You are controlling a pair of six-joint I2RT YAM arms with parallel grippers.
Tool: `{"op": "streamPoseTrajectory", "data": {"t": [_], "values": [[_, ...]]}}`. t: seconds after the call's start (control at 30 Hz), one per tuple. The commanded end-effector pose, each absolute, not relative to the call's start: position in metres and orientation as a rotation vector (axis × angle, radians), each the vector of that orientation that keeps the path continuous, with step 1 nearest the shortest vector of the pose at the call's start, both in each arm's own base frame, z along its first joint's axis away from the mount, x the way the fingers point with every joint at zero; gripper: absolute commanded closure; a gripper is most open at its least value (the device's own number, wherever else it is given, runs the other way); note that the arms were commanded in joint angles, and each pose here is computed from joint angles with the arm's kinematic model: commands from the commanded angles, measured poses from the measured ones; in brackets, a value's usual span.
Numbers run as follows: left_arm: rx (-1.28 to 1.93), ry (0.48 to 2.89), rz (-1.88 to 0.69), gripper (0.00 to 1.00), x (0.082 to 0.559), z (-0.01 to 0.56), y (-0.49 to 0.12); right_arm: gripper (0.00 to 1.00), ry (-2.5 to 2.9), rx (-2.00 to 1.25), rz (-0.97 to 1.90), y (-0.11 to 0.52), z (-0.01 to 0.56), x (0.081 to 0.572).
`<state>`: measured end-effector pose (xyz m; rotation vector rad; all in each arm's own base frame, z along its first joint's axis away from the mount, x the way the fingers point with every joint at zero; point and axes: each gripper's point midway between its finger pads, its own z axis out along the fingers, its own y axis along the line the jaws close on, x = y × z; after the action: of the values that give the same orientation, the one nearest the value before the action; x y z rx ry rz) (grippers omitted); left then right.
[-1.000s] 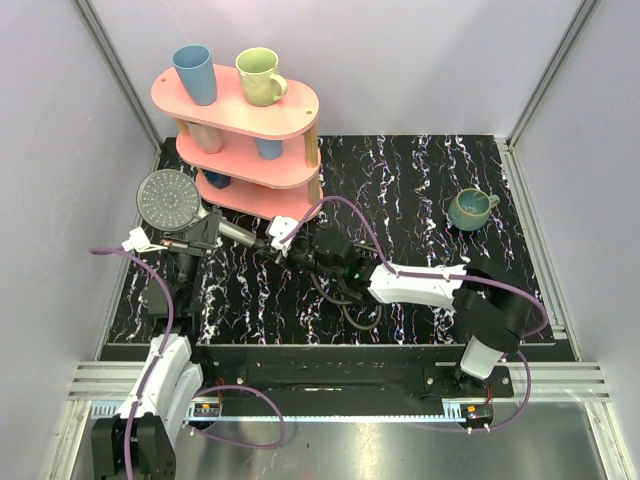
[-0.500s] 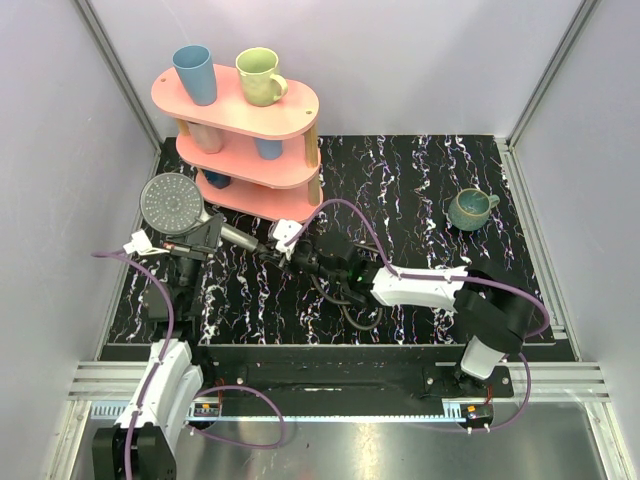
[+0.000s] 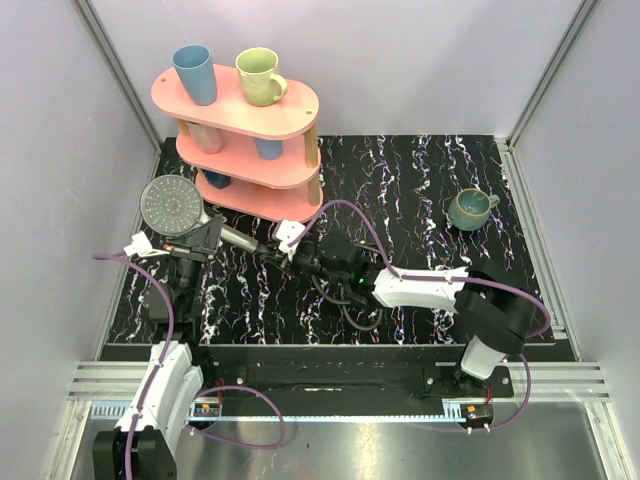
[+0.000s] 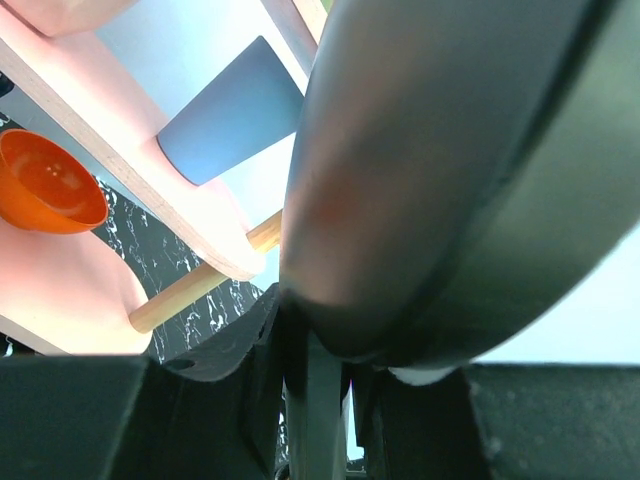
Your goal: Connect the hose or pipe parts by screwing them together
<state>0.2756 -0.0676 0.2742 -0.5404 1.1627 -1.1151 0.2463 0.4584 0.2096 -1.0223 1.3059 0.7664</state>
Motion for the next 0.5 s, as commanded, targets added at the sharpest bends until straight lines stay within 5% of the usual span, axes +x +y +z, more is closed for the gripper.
{"op": "streamPoseTrajectory", "data": {"t": [0.0, 0.47], "values": [[-0.46, 1.225, -1.168, 1.0, 0.268, 0.267, -0.087, 1.0, 1.029, -0.855, 0.865, 0.454, 0.313, 0.232], [-0.444, 1.232, -1.174, 1.0, 0.265, 0.265, -0.089, 1.0, 1.002, -0.86, 0.941, 0.458, 0.318, 0.221]]}}
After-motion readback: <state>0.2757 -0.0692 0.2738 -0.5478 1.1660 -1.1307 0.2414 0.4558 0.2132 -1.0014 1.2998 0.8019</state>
